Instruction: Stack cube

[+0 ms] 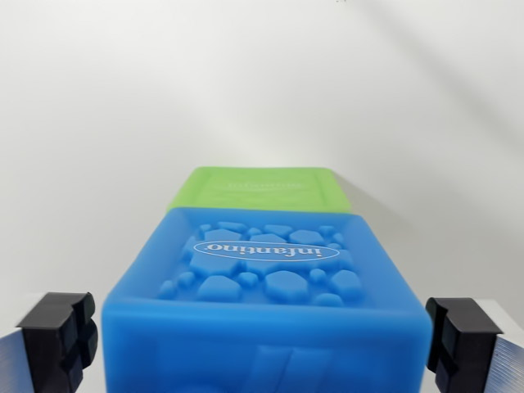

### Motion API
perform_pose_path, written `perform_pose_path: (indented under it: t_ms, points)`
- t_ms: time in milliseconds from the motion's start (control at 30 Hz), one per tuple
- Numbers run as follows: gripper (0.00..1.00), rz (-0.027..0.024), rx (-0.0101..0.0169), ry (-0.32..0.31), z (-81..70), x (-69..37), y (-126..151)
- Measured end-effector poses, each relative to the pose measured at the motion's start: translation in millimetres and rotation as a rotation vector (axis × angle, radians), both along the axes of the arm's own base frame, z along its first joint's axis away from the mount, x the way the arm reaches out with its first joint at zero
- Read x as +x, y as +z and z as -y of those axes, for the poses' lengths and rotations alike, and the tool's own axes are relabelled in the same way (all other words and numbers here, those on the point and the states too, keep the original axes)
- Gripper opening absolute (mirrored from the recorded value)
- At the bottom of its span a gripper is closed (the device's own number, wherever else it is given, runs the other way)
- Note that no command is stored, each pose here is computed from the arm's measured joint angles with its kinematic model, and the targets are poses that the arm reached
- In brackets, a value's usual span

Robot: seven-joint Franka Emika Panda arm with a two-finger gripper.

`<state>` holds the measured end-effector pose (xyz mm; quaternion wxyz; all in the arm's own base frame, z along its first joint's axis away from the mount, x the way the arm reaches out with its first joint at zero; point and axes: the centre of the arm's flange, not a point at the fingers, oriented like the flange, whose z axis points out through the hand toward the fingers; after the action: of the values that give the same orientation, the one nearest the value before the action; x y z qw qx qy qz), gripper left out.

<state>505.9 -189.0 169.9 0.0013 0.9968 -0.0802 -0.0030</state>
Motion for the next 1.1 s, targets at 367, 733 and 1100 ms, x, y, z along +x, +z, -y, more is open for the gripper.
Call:
perform_pose_path:
  t_ms: [367,733,1100]
  points:
    - [1.0,0.0039,0.0,0.0,0.2,0.8,19.9]
    - [1.0,0.0059,0.0007,-0.001,0.5,1.2,53.9]
    - [1.0,0.0066,0.0018,-0.001,0.2,0.3,92.9]
